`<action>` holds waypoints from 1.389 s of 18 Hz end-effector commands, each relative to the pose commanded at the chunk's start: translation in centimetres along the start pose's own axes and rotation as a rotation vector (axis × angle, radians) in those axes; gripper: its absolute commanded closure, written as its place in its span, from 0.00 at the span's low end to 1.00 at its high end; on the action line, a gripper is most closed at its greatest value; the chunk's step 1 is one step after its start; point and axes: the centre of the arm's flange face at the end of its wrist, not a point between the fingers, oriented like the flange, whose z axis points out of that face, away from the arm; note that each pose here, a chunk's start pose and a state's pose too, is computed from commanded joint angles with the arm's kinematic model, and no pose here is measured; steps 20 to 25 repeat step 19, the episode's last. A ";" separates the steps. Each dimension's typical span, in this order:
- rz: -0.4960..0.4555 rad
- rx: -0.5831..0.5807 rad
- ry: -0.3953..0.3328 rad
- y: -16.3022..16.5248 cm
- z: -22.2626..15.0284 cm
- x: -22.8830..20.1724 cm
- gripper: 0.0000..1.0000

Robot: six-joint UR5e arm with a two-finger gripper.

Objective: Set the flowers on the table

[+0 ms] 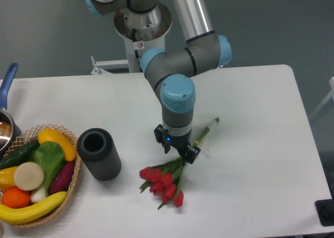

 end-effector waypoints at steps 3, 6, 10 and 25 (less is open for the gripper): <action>-0.035 0.040 -0.074 -0.3 -1.8 -0.8 0.00; -0.043 0.031 -0.082 0.6 -2.6 -0.6 0.00; -0.020 -0.045 -0.153 2.3 -5.0 0.3 0.00; -0.046 -0.081 -0.096 4.3 -5.6 -1.2 0.00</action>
